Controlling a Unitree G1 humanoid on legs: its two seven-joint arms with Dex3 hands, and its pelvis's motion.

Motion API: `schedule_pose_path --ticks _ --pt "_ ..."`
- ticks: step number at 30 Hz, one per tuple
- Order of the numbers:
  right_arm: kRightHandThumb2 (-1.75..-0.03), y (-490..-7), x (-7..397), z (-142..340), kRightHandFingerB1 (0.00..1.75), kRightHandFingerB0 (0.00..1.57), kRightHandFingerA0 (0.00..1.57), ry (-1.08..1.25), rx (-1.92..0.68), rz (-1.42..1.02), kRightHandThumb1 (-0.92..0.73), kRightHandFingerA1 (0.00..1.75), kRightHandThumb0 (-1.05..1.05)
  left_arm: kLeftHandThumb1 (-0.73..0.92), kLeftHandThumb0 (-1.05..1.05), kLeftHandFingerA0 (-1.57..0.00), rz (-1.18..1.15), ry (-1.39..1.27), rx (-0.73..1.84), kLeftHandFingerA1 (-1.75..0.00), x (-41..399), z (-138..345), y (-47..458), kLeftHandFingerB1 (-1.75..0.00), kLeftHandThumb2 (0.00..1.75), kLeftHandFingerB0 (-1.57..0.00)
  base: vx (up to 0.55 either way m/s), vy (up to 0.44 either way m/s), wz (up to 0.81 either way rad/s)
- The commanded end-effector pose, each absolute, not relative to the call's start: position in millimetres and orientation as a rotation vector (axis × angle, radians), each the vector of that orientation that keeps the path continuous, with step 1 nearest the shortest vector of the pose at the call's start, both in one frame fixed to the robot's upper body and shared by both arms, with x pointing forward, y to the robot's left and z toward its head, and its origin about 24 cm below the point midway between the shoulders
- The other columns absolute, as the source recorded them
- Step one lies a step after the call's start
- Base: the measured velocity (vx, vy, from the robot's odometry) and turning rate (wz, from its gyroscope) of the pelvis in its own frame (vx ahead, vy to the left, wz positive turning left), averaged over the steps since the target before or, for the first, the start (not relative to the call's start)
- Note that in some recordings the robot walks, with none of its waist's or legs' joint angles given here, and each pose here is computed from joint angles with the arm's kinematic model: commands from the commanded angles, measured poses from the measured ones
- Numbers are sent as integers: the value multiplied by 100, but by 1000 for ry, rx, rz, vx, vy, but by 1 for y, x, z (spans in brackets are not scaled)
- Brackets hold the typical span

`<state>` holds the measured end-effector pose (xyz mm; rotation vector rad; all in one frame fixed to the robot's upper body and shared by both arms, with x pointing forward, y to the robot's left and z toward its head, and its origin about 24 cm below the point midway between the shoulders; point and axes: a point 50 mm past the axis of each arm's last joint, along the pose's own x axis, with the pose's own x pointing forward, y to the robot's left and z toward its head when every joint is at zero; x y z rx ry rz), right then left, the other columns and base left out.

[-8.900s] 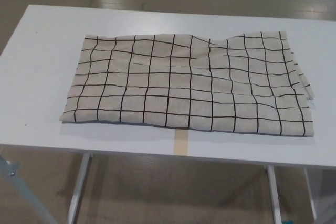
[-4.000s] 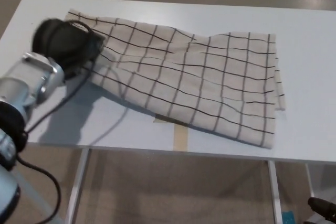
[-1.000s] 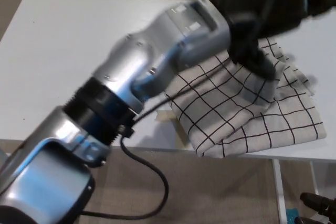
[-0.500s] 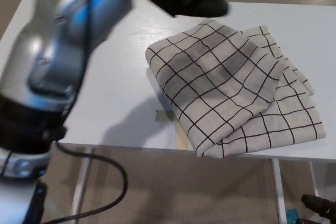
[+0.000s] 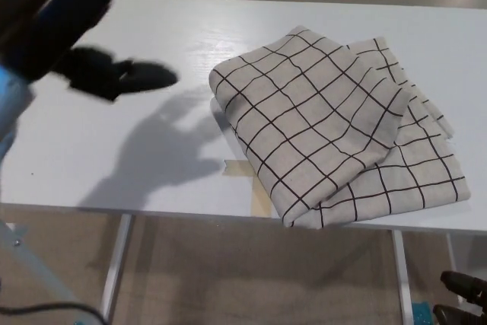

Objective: Use the left hand to fold a white towel with checkered patterns in half.

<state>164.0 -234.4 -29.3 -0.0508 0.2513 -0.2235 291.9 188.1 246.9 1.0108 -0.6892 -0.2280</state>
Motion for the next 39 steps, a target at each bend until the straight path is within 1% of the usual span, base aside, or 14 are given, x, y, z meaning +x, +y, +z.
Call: schedule_pose_path --ticks 1,2,3,5,6,14,15,17,22,24,26,32,33,39 --pt "-58 -265 160 -21 56 70 60 221 -2 -384 -58 64 -40 37 -39 -88 -1105 -85 -53 -61 153 187 301 -50 51 -79 0 0 0" --pt "-57 -264 159 -22 56 71 62 230 8 -384 -58 66 -40 37 -38 -94 -1120 -22 -54 -63 151 180 304 -51 51 -82 0 0 0" --pt "-57 -263 156 -24 57 71 61 244 18 -381 -58 66 -40 32 -44 -91 -1128 41 -50 -70 151 170 308 -60 64 -80 0 0 0" --pt "-57 -261 152 -26 57 71 61 262 28 -380 -58 66 -40 32 -44 -91 -1137 110 -47 -70 150 160 313 -60 64 -80 0 0 0" --pt "-57 -260 150 -26 56 71 61 272 23 -379 -58 67 -40 36 -34 -96 -1139 138 -53 -64 152 154 313 -51 51 -81 0 0 0" --pt "-57 -260 136 -31 56 69 59 345 -21 -370 -58 65 -41 36 -22 -90 -1066 383 -104 -61 146 93 307 -48 50 -77 0 0 0" --pt "-57 -258 134 -34 56 69 59 350 -16 -363 -58 64 -40 36 -20 -83 -1017 461 -101 -57 143 81 306 -48 51 -78 0 0 0" --pt "-58 -256 133 -35 56 70 58 353 -10 -363 -58 64 -40 36 -19 -80 -983 516 -103 -56 142 74 306 -49 51 -78 0 0 0" --pt "-57 -249 126 -44 53 66 60 381 14 -335 -59 64 -38 39 -15 -69 -832 596 -62 -50 140 31 311 -47 51 -80 0 0 0" --pt "-57 -241 122 -50 53 63 59 403 29 -313 -58 64 -36 39 -15 -62 -692 605 -66 -46 134 -2 314 -46 51 -80 0 0 0" --pt "-57 -239 119 -55 53 62 59 420 34 -302 -58 65 -34 38 -26 -57 -582 610 -20 -42 131 -20 315 -44 52 -75 0 0 0" --pt "-57 -243 120 -59 53 60 60 447 28 -286 -58 67 -33 38 -31 -59 -288 641 43 -41 127 -50 321 -42 51 -68 0 0 0" --pt "-57 -243 120 -60 53 59 60 451 20 -287 -58 68 -33 37 -37 -57 -196 657 50 -40 125 -59 323 -41 52 -65 0 0 0" --pt "-57 -242 119 -61 53 57 59 456 -12 -281 -58 68 -33 38 -37 -48 28 691 -9 -38 119 -81 322 -38 52 -54 0 0 0"
